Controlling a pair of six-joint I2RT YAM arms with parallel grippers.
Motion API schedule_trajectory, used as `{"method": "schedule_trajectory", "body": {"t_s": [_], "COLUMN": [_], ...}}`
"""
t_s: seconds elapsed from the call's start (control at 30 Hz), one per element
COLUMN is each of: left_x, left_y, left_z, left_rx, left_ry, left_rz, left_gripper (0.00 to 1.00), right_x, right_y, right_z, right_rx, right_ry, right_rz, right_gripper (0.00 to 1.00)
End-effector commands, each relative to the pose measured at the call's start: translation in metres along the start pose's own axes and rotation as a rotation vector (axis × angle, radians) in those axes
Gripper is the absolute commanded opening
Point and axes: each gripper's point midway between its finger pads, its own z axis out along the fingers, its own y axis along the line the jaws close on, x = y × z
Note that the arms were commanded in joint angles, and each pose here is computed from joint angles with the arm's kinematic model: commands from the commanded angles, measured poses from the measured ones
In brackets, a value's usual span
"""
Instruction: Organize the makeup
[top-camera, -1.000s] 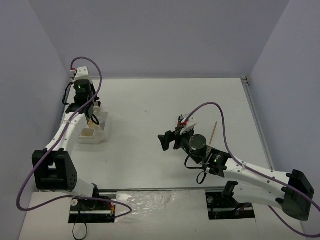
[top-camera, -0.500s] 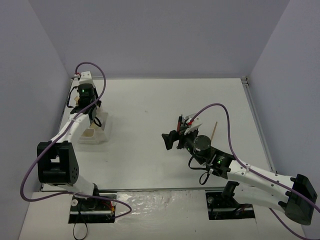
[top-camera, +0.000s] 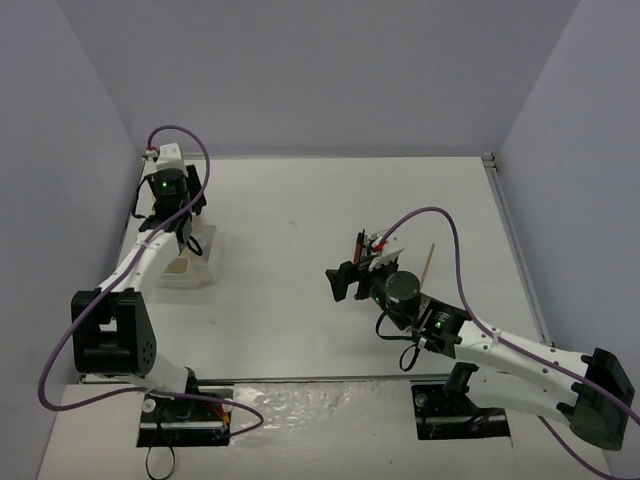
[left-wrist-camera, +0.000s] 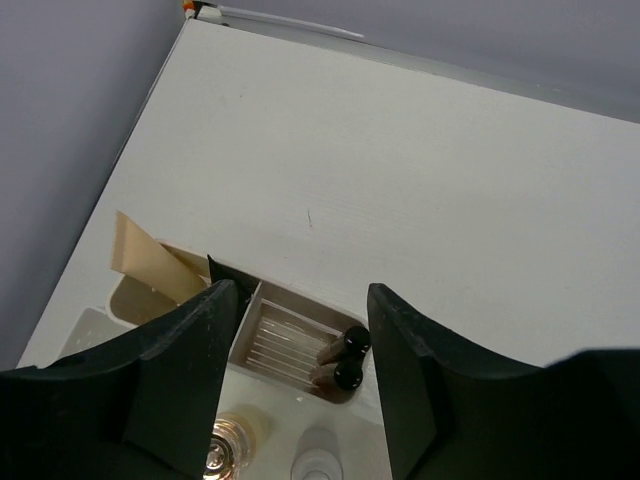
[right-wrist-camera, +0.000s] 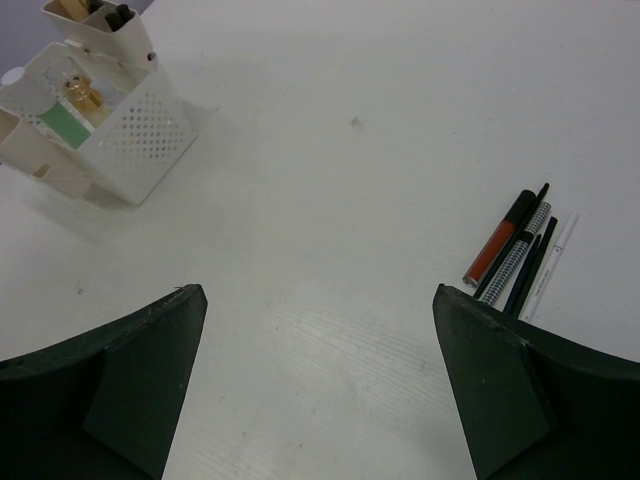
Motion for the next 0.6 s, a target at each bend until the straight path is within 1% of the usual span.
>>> {"method": "schedule_trajectory", "body": {"t_s": [0.0, 0.07, 0.13, 0.17, 0.27, 0.33, 0.5, 0.57], "left_x": [-0.089, -0.099, -0.099, -0.105, -0.091, -0.082, -0.018, 0.0], "left_y": [-0.005, -0.006, -0.009, -0.011, -0.023, -0.028, -0.046, -0.05], "left_z": [-0.059, -0.081, -0.101, -0.116, -0.142, -0.159, -0.183, -0.187], "left_rx": [0.062, 0.088, 0.121, 0.149, 0.244, 0.295, 0.435, 0.463], "left_ry": [-0.184, -0.177, -0.134, -0.14, -0.057, -0.021, 0.135, 0.163], "left_rz": [-0.139, -0.169, -0.19, -0.199, -0.196, -0.187, -0.15, -0.138], "left_gripper": [0.62, 0.67, 0.73, 0.77, 0.88, 0.93, 0.94, 0.94], "right_x": [-0.018, -0.012, -0.004, 0.0, 0.014, 0.02, 0.035, 0.045], "right_y": [-0.014, -0.02, -0.025, -0.028, -0.04, -0.052, -0.073, -0.079], "right_z": [0.012, 0.018, 0.025, 0.028, 0.043, 0.052, 0.079, 0.088], "right_rx": [0.163, 0.227, 0.287, 0.309, 0.373, 0.399, 0.455, 0.47], "right_ry": [0.0, 0.032, 0.063, 0.077, 0.127, 0.152, 0.214, 0.247], "right_rz": [0.067, 0.085, 0.115, 0.122, 0.163, 0.192, 0.217, 0.218], "right_gripper": [0.9, 0.87, 0.85, 0.84, 0.79, 0.75, 0.62, 0.6]}}
